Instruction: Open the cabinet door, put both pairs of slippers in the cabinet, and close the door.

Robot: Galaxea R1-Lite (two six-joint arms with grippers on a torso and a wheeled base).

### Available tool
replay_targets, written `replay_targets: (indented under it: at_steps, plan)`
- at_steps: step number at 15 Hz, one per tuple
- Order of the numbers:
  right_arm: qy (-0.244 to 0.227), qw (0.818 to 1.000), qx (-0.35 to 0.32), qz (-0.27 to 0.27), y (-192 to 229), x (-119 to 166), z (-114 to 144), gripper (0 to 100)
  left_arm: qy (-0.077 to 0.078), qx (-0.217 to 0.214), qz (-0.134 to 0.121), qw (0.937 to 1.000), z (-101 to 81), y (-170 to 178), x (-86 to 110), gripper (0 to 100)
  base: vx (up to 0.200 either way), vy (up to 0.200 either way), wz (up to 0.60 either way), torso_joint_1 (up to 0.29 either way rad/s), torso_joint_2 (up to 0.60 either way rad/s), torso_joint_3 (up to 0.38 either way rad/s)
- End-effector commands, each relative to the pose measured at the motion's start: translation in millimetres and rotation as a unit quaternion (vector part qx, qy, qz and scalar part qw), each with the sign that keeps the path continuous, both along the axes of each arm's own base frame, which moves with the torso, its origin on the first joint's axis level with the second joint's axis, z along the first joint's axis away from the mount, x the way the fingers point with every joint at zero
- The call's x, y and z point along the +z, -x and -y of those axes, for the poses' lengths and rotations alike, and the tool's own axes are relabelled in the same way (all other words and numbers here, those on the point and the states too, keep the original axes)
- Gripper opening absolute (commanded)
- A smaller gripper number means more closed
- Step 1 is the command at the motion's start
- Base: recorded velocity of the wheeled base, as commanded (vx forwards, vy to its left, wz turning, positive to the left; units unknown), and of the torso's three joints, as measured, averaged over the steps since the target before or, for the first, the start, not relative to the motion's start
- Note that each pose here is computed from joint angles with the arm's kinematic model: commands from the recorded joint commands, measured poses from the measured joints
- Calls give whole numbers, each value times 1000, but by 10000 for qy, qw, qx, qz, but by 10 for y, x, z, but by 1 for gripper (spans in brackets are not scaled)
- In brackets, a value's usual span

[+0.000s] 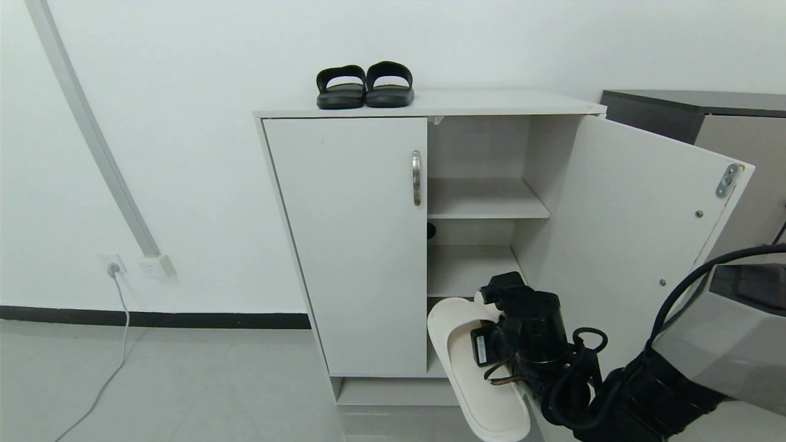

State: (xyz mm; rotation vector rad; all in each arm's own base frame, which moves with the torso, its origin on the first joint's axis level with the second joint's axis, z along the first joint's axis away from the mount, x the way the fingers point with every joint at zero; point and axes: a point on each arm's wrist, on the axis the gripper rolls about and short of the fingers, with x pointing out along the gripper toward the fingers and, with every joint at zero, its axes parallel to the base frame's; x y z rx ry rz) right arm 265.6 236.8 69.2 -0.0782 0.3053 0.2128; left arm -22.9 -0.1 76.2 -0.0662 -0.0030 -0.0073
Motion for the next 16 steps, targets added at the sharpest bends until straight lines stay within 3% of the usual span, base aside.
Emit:
replay_targets:
  at_steps: [1, 7, 10, 14, 16]
  plan:
    - [-25, 9999, -97, 70, -65, -9, -55, 0, 7, 5, -8, 10000, 0, -1, -1, 0, 0, 0, 0, 0, 0, 0]
    - [-175, 9929, -1021, 588, -433, 187, -316, 0, 37, 5, -1, 10000, 0, -1, 1, 0, 0, 0, 0, 0, 0, 0]
    - [-208, 9909, -1156, 656, -456, 226, -306, 0, 45, 13, -1, 10000, -1, -1, 1, 0, 0, 0, 0, 0, 0, 0]
    - [-221, 9902, -1183, 702, -419, 241, -327, 0, 53, 13, -1, 10000, -1, -1, 1, 0, 0, -200, 0, 4, 2, -2]
    - [-238, 9904, -1129, 764, -342, 258, -372, 0, 60, 13, -9, 10000, -1, -1, -1, 0, 0, 0, 0, 0, 0, 0]
